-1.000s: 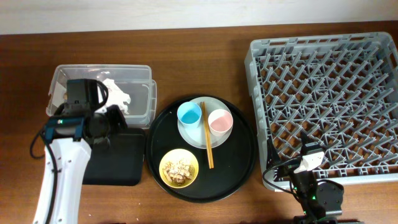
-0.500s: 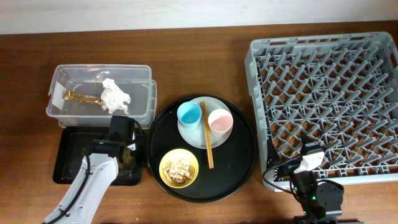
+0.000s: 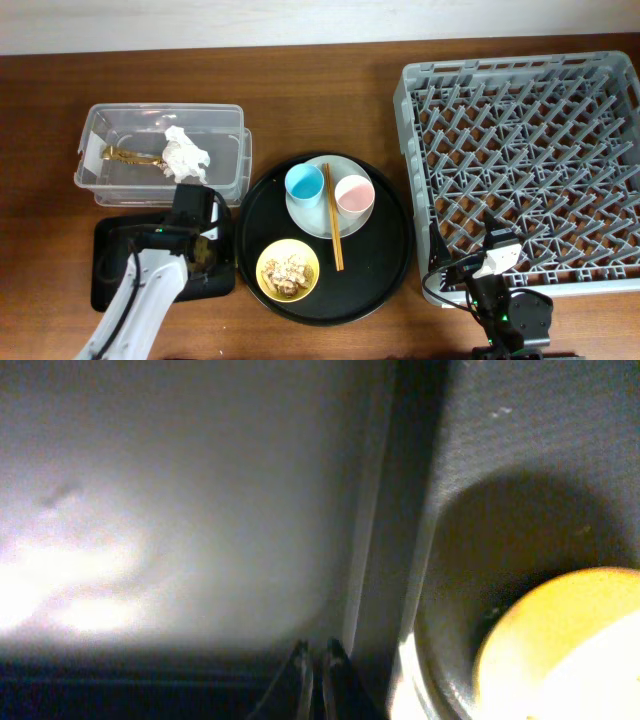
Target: Sort waste into correct bins and load items into the dishwasher rack
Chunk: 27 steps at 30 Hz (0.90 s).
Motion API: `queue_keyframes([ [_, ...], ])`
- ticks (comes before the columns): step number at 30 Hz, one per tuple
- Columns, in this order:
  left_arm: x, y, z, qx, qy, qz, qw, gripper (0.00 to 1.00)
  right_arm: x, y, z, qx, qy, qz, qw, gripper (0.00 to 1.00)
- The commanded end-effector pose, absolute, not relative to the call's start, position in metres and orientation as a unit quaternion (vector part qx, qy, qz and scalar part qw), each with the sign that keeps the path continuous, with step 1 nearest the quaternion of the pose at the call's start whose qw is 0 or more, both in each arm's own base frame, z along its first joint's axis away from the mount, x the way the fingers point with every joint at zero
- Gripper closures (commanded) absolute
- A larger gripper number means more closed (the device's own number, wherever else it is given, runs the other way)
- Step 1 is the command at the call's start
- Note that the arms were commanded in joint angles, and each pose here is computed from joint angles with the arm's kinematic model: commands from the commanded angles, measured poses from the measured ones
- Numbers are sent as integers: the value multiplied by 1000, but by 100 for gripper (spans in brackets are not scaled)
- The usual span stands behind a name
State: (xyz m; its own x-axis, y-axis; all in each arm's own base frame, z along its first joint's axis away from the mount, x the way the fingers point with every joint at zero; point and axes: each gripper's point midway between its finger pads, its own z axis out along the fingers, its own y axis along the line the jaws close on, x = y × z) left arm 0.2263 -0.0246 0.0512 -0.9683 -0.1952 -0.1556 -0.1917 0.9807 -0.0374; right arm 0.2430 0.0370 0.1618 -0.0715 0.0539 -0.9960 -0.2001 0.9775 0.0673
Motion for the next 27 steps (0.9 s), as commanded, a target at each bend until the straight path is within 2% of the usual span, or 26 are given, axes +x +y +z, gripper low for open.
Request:
queue_keyframes([
  [1,224,5,99,-239,959,28,150,100,243,34,159,-40,728,92,678,1],
  [3,193,34,111,-366,917,58,149,99,243,34,159,-40,728,92,678,1],
  [5,177,57,116,-430,886,73,157,100,243,34,159,-41,728,92,678,2],
  [12,123,90,65,-589,802,60,82,100,243,34,159,-41,728,92,678,1],
  [19,108,95,40,-631,771,52,68,100,243,34,159,-40,728,92,678,1],
  [26,125,90,17,-629,771,10,97,98,243,34,159,-41,728,92,678,1],
  [27,127,90,17,-629,771,7,99,94,243,34,159,-40,728,92,678,1],
])
